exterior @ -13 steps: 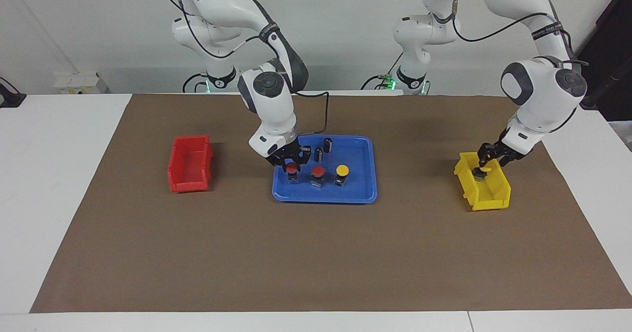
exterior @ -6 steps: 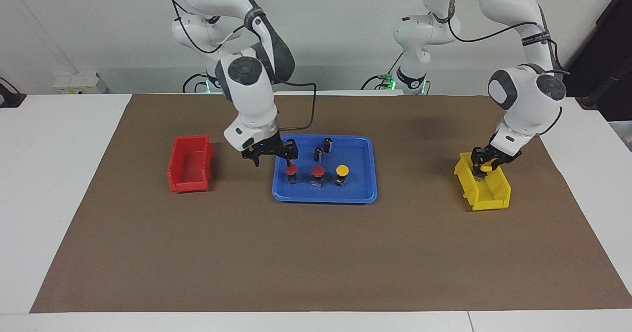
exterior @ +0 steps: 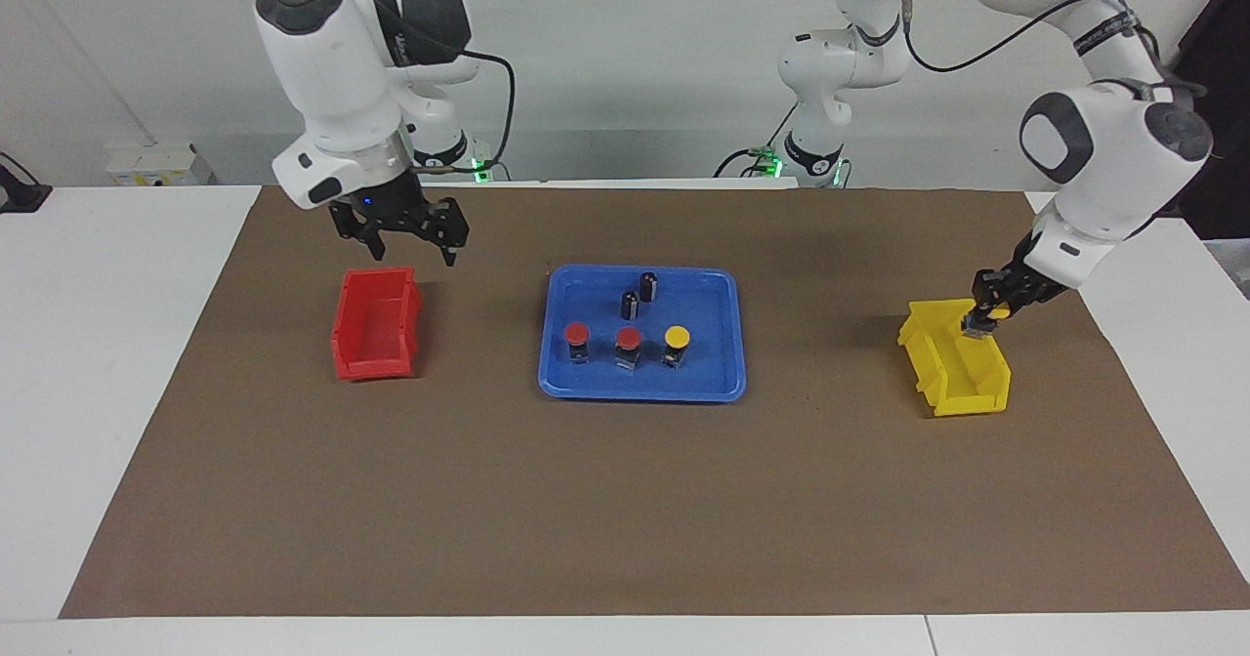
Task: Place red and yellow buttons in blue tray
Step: 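Withdraw the right gripper to rest while the left gripper grasps yellow button, then carry the yellow button with the left gripper and release it in the tray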
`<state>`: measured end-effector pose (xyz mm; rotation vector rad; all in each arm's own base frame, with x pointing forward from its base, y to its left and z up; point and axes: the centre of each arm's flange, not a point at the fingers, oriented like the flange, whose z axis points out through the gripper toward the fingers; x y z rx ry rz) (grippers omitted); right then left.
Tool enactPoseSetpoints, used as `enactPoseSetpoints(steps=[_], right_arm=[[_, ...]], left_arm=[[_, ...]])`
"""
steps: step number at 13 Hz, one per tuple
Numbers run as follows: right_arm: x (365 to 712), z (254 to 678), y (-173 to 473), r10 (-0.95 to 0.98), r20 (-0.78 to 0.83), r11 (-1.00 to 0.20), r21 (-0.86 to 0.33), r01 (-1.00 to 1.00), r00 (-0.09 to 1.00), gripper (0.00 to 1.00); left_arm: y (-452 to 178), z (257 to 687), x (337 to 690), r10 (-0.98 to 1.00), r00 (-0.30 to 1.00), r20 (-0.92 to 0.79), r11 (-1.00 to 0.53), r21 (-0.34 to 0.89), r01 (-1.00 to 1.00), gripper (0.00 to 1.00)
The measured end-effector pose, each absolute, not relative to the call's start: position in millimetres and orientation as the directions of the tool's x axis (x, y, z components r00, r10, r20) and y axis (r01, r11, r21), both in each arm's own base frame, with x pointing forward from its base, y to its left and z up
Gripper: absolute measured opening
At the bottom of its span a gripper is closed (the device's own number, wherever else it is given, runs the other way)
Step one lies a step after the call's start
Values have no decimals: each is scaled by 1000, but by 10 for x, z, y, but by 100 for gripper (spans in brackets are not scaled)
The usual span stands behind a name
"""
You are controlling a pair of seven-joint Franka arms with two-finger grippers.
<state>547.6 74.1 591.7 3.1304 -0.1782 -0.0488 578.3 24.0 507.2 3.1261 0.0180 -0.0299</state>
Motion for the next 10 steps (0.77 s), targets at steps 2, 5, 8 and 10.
enactPoseSetpoints(steps=[2,5,8,10], right_arm=[[5424,6157,389,-97,-38,-995,9,-97,995,100],[5406,6303,55,-57,-39,-998,9,-57,998,100],[5403,6313,76,-49,-37,-999,15,-48,998,100],[5391,6326,87,-42,-37,-999,17,-41,998,100]], left_arm=[[-656,5111,5756,51,998,-26,-999,11,52,41],[-2025,4722,5430,63,998,-23,-998,6,63,41],[-2852,4267,5174,81,997,9,-996,34,81,41],[-3126,4045,5115,86,996,14,-996,37,86,41]])
